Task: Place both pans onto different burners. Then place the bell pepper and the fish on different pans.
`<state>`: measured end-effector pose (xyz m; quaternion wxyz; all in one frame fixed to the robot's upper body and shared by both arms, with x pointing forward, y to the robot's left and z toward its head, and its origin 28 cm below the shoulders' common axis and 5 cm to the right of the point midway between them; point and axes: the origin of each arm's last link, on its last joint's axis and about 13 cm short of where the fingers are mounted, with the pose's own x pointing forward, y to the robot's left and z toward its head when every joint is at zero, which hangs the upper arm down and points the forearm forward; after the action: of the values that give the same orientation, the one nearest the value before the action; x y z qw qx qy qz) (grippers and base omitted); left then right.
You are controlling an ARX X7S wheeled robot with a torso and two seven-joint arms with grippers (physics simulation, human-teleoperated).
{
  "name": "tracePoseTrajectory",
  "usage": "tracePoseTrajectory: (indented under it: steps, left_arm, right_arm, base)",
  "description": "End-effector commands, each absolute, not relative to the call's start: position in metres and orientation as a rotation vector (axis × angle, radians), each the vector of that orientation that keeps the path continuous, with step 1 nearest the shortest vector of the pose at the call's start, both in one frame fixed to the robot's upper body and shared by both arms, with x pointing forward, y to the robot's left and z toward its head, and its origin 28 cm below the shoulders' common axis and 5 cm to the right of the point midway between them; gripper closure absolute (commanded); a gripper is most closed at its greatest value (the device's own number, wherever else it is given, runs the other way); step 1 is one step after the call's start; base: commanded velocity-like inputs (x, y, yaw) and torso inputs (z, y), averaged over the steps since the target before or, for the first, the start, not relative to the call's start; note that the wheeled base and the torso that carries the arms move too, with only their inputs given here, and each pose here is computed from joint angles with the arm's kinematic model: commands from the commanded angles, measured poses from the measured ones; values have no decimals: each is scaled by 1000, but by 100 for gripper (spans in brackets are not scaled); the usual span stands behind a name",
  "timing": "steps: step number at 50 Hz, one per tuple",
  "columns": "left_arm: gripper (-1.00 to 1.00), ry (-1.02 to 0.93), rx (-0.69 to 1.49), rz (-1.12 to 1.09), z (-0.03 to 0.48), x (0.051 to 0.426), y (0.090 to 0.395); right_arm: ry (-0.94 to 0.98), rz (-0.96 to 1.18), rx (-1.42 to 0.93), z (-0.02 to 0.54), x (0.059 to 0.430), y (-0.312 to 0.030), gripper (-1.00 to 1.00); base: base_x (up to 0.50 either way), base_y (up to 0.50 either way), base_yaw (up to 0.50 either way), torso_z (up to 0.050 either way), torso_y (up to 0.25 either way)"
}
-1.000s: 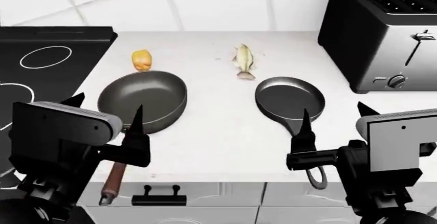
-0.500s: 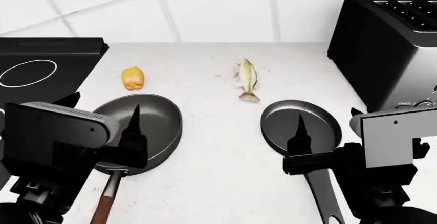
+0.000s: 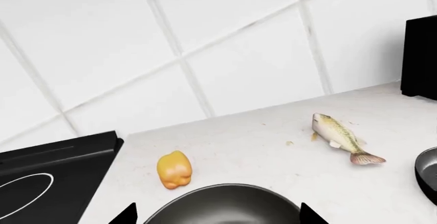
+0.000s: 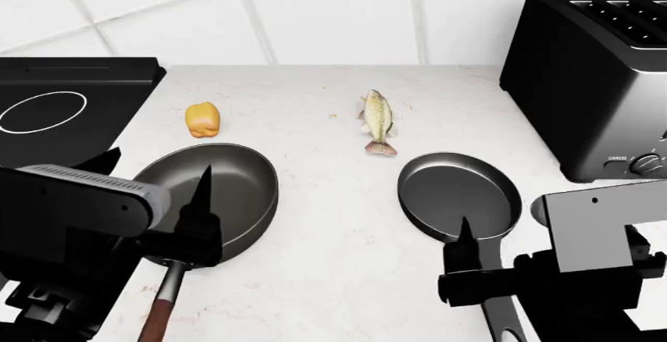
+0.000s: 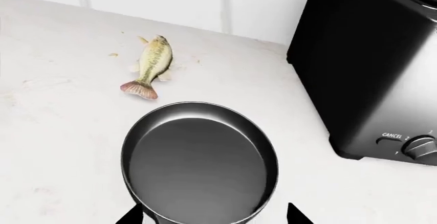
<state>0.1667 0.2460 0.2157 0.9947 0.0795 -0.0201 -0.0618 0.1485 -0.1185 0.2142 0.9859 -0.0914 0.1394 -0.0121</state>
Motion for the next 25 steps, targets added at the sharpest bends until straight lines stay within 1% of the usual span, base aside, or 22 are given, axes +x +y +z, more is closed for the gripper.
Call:
tracePoseTrajectory:
  steps: [1, 14, 25]
  left_arm:
    - [-100, -35, 145, -123, 213, 166, 249]
    - [-100, -31, 147, -118, 211, 165, 249]
    - [-100, -40, 157, -129, 210, 159, 247]
  right_arm:
    - [370, -72, -165, 202, 142, -122, -100]
    - [429, -40, -143, 182, 142, -118, -100]
    - [430, -11, -129, 179, 149, -115, -100]
  base:
    - [0, 0, 0, 0, 0]
    - [0, 0, 0, 0, 0]
    - [0, 0, 0, 0, 0]
